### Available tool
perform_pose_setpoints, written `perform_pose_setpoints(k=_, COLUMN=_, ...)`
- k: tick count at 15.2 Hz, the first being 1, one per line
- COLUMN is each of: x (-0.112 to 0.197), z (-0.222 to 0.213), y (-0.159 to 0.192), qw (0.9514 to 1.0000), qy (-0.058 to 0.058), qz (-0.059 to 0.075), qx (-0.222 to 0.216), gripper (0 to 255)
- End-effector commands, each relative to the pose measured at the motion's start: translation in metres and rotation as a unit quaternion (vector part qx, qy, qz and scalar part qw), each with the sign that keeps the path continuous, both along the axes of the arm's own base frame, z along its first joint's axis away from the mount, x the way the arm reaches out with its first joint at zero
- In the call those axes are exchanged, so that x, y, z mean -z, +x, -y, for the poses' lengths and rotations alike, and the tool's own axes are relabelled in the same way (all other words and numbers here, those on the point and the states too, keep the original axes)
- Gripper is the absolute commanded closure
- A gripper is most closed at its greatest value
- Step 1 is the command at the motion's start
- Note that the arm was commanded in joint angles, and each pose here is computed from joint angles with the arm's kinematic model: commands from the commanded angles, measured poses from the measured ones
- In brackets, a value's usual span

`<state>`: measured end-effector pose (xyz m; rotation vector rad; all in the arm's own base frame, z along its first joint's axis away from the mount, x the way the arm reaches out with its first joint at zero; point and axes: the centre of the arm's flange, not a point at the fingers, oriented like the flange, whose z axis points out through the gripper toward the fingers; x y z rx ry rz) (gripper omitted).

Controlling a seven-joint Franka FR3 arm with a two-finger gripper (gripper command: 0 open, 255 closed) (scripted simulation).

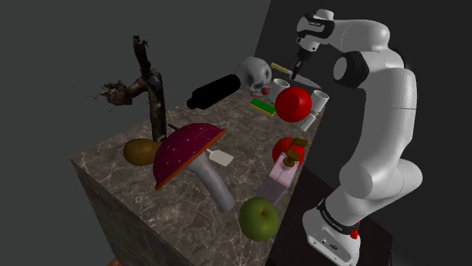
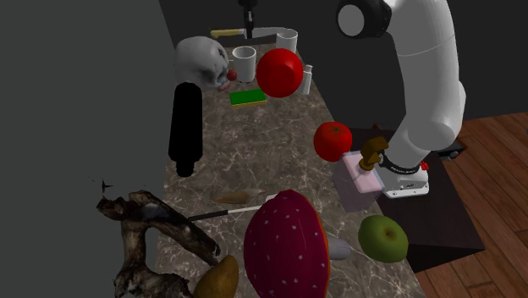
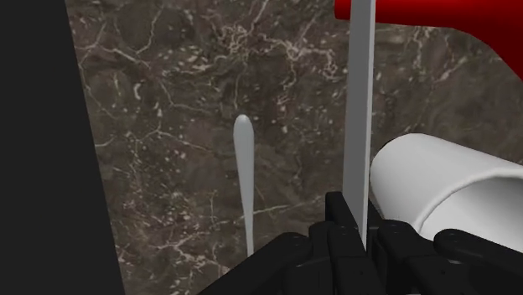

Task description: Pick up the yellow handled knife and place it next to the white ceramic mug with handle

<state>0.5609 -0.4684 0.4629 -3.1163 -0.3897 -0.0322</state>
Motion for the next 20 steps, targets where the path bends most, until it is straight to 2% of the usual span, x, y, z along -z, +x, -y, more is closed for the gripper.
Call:
perform_pose_setpoints(k=1, x=0.011, z=0.001, y=0.001, qw=1.0000, qy=0.000, qz=0.000, qx=0.000, gripper=255)
perform_pose_setpoints(k=20, x=0.111, z=0.001, y=0.001, qw=1.0000, qy=0.000, qz=0.000, qx=0.000, gripper=255)
